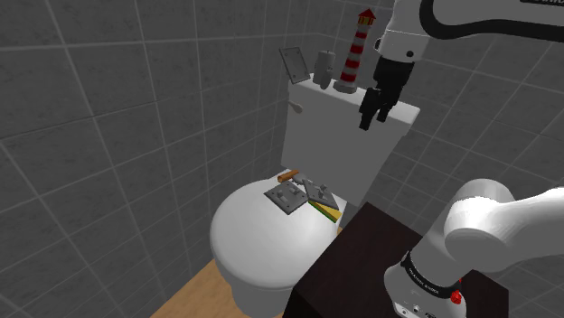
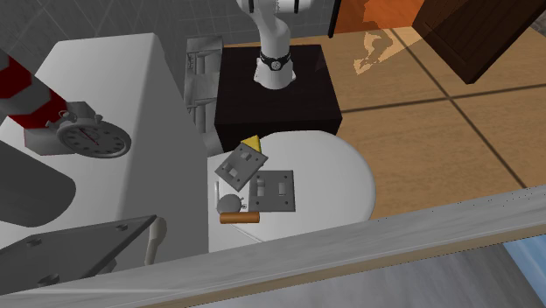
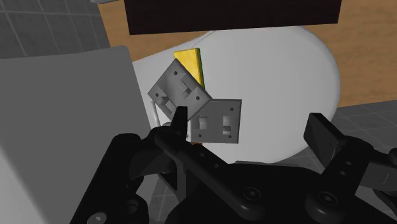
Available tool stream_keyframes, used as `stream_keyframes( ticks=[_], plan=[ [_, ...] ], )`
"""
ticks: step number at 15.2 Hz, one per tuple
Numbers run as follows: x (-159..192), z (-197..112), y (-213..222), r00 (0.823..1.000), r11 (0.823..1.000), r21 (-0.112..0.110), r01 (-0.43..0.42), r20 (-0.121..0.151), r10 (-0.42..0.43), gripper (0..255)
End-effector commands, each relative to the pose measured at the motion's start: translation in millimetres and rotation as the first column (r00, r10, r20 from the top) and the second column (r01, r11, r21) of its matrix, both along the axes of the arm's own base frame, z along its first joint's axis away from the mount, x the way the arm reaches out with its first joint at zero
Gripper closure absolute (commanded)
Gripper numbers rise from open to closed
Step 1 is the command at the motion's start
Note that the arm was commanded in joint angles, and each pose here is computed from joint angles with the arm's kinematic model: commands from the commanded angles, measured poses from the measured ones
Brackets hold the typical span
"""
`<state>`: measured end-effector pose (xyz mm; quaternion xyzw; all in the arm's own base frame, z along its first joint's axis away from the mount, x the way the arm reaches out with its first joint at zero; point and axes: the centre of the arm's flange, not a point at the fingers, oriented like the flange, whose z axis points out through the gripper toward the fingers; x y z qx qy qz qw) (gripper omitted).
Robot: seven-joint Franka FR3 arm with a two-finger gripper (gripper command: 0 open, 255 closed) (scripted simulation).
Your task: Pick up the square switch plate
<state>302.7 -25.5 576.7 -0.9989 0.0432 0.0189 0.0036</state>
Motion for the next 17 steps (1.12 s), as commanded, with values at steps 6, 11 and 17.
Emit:
stream_keyframes(
  ticks=[6,11,17],
  plan=[
    [32.9,-56.8,2.3,1.0,1.0,-0.002,-0.004,0.004,0.004,0],
    [66.1,-113.5,4.7,1.0,1.0,-0.003,-0.009,0.007,0.009,0],
    [106.1,-181.4,7.7,1.0,1.0,-0.005,-0.014,0.012,0.014,0]
  ],
)
